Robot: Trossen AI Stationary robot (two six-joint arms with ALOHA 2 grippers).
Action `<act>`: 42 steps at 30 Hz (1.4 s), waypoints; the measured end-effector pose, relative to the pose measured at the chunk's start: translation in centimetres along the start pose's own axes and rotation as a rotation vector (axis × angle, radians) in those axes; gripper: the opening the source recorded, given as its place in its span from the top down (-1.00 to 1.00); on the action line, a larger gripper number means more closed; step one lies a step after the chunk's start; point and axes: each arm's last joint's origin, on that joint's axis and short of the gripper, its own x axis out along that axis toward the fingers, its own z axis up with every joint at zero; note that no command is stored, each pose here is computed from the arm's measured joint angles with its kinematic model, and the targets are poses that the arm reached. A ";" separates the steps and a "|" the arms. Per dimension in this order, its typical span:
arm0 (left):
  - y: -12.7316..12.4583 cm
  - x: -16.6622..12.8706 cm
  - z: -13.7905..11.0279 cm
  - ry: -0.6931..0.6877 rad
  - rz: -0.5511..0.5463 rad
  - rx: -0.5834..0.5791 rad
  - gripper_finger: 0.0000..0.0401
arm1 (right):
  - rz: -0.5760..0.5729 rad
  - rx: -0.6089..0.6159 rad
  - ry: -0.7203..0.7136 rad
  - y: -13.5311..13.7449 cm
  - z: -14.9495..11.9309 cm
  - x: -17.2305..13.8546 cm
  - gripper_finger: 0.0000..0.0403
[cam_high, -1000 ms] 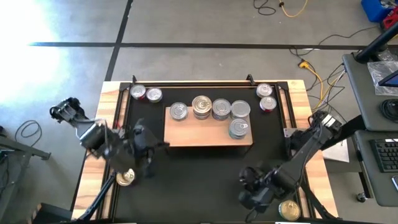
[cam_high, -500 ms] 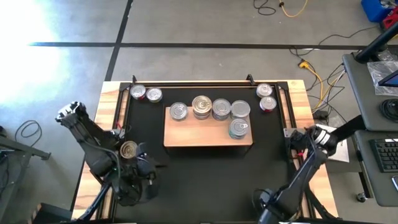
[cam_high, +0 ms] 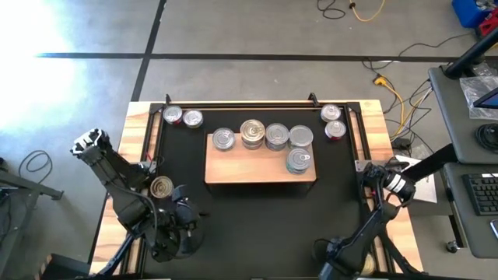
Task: Stack canned seafood by type on shelf
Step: Stack the green tuna can on top of the green tuna can on the shelf
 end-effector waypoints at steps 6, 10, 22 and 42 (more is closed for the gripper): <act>0.0 0.0 0.0 0.001 0.001 0.001 1.00 | 0.116 0.016 -0.142 0.5 1.2 -3.0 0.94; 0.1 0.0 0.0 0.004 0.005 0.009 1.00 | 0.189 0.053 -0.268 0.1 2.9 -5.6 0.94; -0.5 -0.9 -1.0 0.005 -0.018 -0.050 1.00 | 0.482 0.092 -0.545 -0.9 10.6 -12.0 0.94; -4.2 2.5 -9.7 0.105 -0.151 -0.226 0.83 | 0.418 -0.006 -0.919 -0.1 5.5 -13.9 0.94</act>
